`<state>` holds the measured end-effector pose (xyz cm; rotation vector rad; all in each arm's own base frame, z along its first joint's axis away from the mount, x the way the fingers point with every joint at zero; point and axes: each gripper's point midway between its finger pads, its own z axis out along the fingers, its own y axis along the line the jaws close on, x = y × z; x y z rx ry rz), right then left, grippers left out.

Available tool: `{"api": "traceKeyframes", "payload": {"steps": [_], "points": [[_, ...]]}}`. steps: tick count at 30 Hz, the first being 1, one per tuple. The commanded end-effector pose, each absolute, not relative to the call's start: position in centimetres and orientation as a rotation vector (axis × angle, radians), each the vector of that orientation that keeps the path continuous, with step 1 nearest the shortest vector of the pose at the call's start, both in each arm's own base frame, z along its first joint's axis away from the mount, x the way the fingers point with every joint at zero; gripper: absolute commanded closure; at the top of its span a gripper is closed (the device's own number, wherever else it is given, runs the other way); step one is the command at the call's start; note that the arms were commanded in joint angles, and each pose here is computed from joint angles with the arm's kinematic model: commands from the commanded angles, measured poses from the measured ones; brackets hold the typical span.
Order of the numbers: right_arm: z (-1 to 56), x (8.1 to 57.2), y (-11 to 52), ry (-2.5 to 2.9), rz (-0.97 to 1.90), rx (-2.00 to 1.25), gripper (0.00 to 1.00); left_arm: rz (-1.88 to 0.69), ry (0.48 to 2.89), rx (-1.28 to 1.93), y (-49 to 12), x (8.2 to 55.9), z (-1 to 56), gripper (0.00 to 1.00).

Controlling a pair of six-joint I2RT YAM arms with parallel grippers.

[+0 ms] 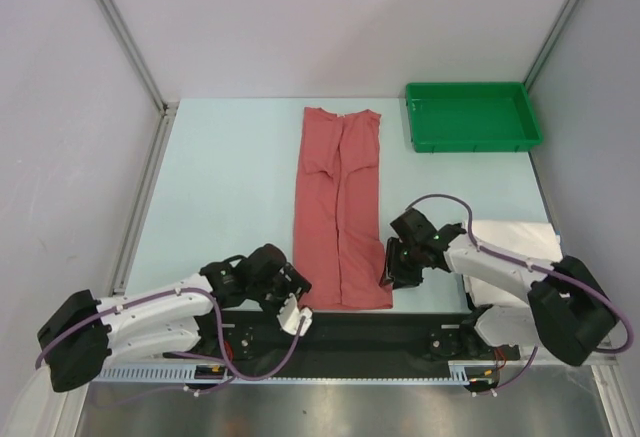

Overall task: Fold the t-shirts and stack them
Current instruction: Fold the tshirt

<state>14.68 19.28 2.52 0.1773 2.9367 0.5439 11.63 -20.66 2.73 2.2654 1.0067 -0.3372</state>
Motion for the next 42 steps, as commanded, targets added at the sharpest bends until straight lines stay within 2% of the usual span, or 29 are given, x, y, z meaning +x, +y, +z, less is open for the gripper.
{"api": "traceKeyframes", "payload": {"steps": [1,5,8,11,12,13,14,15,17,18,23,28,34,36,41,42], "points": [[3.6,12.9,18.6,2.939,0.568,0.194,0.56,-0.353,0.978,2.371,-19.4,10.1,0.6,0.25],[3.0,11.6,18.5,2.933,0.626,0.286,0.53,-0.325,0.892,2.381,-20.1,9.8,0.2,0.29],[2.3,11.4,19.3,2.922,0.685,0.315,0.53,-0.318,0.843,2.41,-20.0,9.6,-0.5,0.38],[2.1,11.8,20.3,2.913,0.712,0.294,0.54,-0.347,0.822,2.451,-19.4,8.8,-0.9,0.54],[2.0,11.8,20.5,2.916,0.718,0.279,0.57,-0.359,0.821,2.469,-19.0,8.5,-1.1,0.6],[2.0,11.7,20.8,2.922,0.728,0.261,0.71,-0.372,0.814,2.465,-19.1,8.2,-0.8,0.74],[2.0,11.2,21.1,2.942,0.741,0.254,0.79,-0.387,0.822,2.464,-19.0,8.0,-0.6,0.82],[1.8,10.7,21.2,2.962,0.739,0.249,0.9,-0.417,0.867,2.471,-18.6,7.5,-0.6,0.93],[1.9,9.1,21.5,3.001,0.745,0.2,0.97,-0.442,0.889,2.436,-19.0,7.4,0.5,1.0],[2.3,8.6,21.6,3.002,0.764,0.184,1.0,-0.464,0.937,2.429,-18.7,7.0,0.7,1.0],[4.6,6.1,22.0,3.049,0.846,0.124,1.0,-0.513,1.003,2.329,-19.1,6.6,3.1,1.0],[8.3,8.3,22.3,2.99,0.916,0.135,1.0,-0.464,1.219,2.051,-21.1,10.6,6.8,1.0],[10.9,17.2,21.9,2.874,0.89,0.096,1.0,-0.576,1.543,1.76,-22.3,18.2,10.9,1.0],[9.8,20.7,21.1,2.887,0.822,0.098,1.0,-0.587,1.642,1.697,-22.2,20.7,10.5,0.99],[11.3,29.9,22.0,2.769,0.912,0.131,1.0,-0.508,1.731,1.574,-22.6,28.6,12.3,1.0],[9.8,30.9,22.0,2.805,0.895,0.147,1.0,-0.5,1.737,1.568,-22.7,29.7,12.3,1.0]]}}
